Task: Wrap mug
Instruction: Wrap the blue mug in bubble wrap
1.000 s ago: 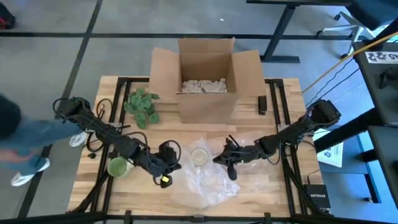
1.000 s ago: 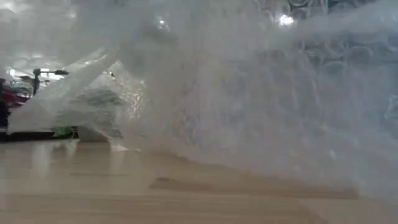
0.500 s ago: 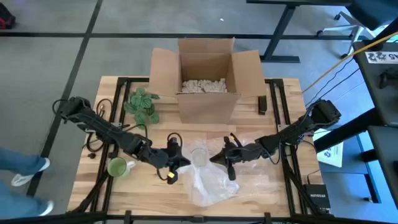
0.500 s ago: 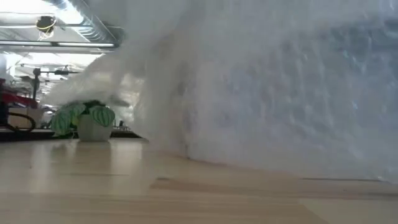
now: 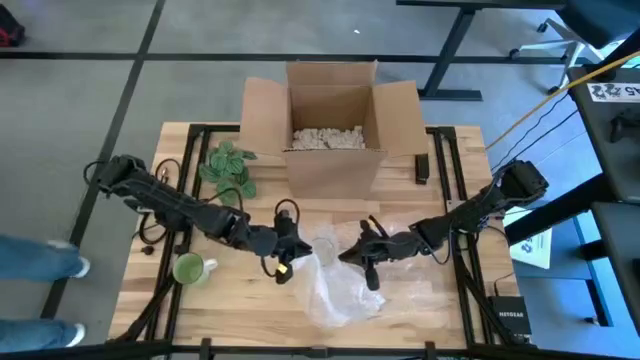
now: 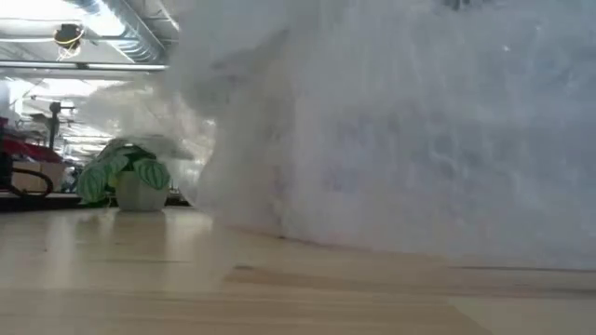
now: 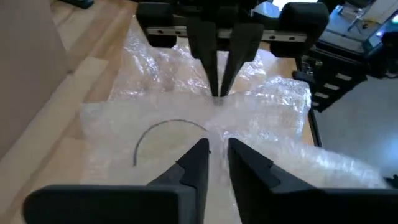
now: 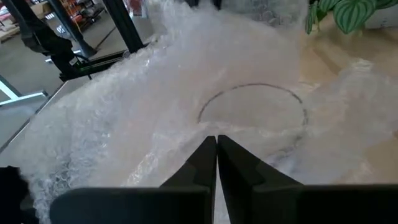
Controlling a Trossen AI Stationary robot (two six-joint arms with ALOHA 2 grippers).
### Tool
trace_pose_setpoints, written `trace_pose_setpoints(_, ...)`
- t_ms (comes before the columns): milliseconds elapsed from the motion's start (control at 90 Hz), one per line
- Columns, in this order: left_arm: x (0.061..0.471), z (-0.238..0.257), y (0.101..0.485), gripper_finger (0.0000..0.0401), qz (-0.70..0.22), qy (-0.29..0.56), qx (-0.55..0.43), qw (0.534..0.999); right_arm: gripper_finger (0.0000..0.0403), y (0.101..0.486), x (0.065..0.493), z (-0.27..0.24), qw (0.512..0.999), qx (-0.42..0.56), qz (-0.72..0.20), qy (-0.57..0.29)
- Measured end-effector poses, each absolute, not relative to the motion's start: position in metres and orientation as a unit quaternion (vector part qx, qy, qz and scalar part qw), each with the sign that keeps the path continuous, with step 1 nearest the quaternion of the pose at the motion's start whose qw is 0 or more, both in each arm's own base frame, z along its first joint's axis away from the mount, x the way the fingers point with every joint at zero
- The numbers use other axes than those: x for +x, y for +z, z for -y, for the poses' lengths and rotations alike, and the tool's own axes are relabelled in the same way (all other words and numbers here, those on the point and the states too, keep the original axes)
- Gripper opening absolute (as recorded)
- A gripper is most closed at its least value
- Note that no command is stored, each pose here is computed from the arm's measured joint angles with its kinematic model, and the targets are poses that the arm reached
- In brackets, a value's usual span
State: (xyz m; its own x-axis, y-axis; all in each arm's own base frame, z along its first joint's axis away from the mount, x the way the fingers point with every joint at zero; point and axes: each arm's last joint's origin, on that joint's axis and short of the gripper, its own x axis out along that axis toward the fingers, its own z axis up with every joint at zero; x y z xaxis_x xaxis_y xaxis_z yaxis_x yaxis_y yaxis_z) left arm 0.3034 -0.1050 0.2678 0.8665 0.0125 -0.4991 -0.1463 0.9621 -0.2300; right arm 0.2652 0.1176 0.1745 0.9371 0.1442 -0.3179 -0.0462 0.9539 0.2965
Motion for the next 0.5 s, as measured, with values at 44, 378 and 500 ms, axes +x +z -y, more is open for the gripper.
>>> trace_pose_setpoints(44,0.304,0.103,0.267,0.0073,-0.255,0.045,-0.132,0.957,0.0000,0.174,0.265,-0.118,0.974,0.144,-0.171,0.049)
trace_pose_setpoints(378,0.320,0.087,0.246,0.0116,-0.283,0.083,-0.130,0.947,0.0000,0.174,0.265,-0.117,0.976,0.131,-0.169,0.040)
trace_pose_setpoints(500,0.326,0.079,0.237,0.0117,-0.293,0.099,-0.130,0.942,0.0000,0.174,0.265,-0.117,0.977,0.129,-0.168,0.037)
